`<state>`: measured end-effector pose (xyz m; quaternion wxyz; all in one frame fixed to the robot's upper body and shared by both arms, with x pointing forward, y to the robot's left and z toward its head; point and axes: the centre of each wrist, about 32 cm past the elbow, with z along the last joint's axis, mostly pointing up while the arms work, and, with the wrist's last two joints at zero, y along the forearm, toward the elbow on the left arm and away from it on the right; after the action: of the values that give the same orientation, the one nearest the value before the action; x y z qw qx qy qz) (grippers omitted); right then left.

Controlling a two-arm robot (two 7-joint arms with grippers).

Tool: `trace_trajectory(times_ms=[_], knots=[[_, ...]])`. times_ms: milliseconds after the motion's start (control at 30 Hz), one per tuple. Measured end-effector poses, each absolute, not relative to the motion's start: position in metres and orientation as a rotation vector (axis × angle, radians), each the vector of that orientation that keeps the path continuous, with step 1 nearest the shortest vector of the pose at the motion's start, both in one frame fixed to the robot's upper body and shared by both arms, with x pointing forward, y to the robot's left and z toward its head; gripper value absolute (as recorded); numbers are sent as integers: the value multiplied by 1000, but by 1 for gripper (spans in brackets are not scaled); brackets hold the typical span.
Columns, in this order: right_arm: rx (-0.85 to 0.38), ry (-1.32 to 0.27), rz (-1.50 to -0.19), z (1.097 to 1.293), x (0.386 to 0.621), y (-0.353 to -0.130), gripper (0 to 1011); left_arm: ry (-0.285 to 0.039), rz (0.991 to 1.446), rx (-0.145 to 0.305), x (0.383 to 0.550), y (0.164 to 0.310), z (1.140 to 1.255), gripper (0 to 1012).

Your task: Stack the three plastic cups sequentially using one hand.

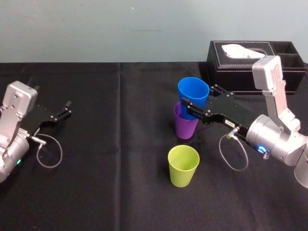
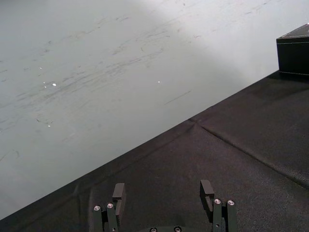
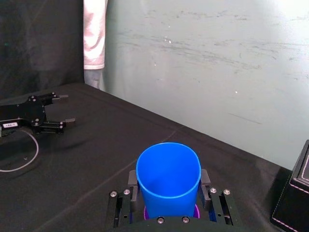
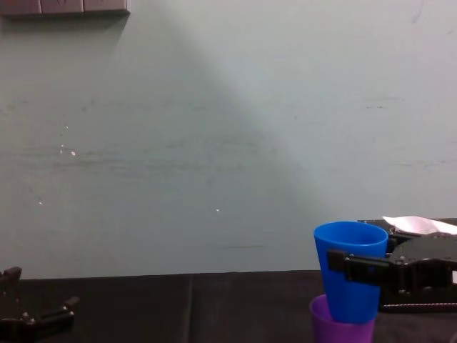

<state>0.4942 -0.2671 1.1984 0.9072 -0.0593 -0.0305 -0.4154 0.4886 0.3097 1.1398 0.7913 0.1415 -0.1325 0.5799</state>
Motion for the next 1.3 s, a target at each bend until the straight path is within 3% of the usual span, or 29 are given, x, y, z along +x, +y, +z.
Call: trace_trajectory(times_ms=[867, 1300], knots=[[-117, -58, -836, 1164, 499, -268, 726, -285, 1248, 305, 489, 310, 1140, 1011], [-115, -60, -836, 1165, 499, -268, 758, -285, 1248, 304, 489, 310, 1140, 1011]])
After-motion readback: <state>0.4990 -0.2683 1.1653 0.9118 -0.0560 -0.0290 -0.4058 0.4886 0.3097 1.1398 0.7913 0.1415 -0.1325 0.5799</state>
